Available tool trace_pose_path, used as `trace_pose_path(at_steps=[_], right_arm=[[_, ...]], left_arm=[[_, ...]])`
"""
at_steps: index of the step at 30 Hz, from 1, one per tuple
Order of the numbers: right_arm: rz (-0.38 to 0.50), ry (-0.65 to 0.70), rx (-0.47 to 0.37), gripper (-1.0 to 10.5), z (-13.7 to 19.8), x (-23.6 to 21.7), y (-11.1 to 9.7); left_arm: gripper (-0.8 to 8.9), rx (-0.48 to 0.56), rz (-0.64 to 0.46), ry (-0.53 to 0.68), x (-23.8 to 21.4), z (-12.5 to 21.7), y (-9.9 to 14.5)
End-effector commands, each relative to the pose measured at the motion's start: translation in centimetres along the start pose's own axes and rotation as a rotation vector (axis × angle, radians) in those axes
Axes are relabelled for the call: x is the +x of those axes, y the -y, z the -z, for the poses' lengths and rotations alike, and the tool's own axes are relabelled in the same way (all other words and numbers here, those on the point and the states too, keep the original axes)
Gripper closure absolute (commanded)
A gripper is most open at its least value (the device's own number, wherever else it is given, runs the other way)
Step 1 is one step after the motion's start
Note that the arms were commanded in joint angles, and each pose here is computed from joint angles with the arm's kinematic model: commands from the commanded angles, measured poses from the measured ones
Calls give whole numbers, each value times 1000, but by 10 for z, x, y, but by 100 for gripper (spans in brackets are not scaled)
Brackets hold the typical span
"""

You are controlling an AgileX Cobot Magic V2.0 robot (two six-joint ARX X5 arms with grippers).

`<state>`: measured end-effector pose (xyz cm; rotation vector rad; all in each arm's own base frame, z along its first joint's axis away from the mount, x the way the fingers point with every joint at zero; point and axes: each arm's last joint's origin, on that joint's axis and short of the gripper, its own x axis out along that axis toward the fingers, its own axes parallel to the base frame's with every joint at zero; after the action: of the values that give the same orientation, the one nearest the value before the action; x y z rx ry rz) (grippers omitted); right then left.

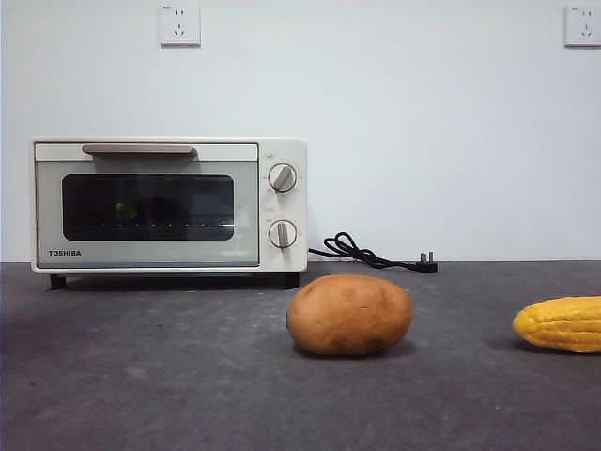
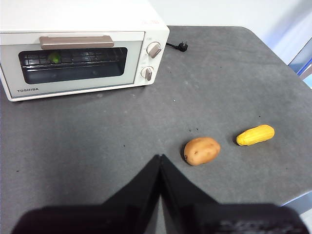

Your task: Take the eggplant from the table,put the eggplant in the oven

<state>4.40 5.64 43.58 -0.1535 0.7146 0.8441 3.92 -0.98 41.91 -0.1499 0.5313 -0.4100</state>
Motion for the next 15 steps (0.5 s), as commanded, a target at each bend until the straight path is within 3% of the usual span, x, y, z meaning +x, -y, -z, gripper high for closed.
trace_pose_path(at_steps=[1,15], right_arm=[[8,-31,1,948,3,2,1],[8,-31,1,947,3,2,1]], left_arm=[[819,19,3,7,-1,0,1],[818,16,4,3,1,-1,0]])
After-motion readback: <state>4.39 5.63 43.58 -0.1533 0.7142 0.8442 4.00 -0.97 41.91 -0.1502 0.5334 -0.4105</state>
